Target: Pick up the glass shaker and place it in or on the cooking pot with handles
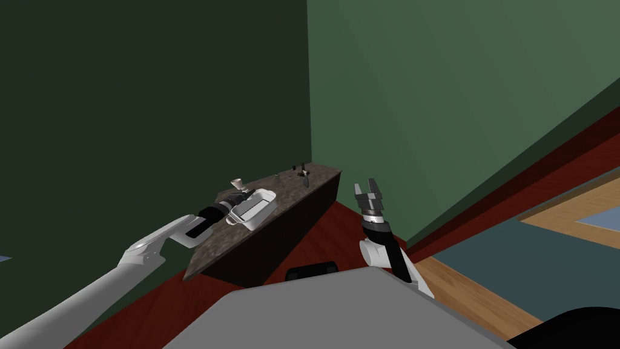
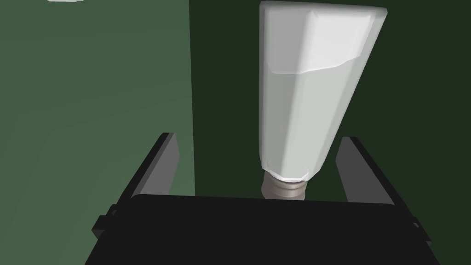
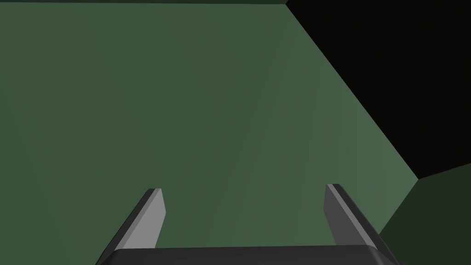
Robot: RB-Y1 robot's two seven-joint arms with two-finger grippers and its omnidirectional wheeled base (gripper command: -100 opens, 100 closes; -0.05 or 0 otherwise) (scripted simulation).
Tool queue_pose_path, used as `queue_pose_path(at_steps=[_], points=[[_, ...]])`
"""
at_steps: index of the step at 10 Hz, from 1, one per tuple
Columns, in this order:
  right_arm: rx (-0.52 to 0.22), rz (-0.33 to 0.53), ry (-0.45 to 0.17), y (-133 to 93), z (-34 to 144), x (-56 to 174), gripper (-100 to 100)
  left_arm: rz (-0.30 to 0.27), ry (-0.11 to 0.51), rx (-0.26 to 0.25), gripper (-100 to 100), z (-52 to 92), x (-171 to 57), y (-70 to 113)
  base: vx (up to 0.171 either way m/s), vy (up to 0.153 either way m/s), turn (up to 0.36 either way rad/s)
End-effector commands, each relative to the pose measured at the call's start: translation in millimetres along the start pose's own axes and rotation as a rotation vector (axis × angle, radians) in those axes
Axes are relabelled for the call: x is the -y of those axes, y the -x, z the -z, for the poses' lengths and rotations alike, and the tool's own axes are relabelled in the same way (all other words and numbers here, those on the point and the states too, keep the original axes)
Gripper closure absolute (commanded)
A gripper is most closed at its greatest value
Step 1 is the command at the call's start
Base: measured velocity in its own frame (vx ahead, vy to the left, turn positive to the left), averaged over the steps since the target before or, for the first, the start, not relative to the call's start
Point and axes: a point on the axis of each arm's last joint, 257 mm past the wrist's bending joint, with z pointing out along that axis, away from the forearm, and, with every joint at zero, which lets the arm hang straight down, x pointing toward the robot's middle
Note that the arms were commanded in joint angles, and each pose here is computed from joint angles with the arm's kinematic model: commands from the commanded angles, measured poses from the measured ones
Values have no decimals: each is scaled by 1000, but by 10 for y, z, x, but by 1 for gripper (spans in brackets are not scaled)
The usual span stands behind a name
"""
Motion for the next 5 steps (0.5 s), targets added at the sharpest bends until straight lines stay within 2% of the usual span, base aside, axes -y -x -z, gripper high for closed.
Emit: queue_pose_path(at_steps=[1,2,3,4,5], points=[[0,0,0,0,0,0,0,0,0,0,-100,0,0,0,0,0,0],[0,0,0,0,0,0,0,0,0,0,-100,0,-1,-1,0,0,0],[0,0,0,0,0,0,0,0,2,-1,0,2,-8,-4,0,0,0],[0,0,0,0,0,0,0,-1,-2,-1,-100,13,-15,113,6,-14,28],[0,0,0,0,0,0,0,-2,-4,-1,-100,18,-16,171,14,-24,33]])
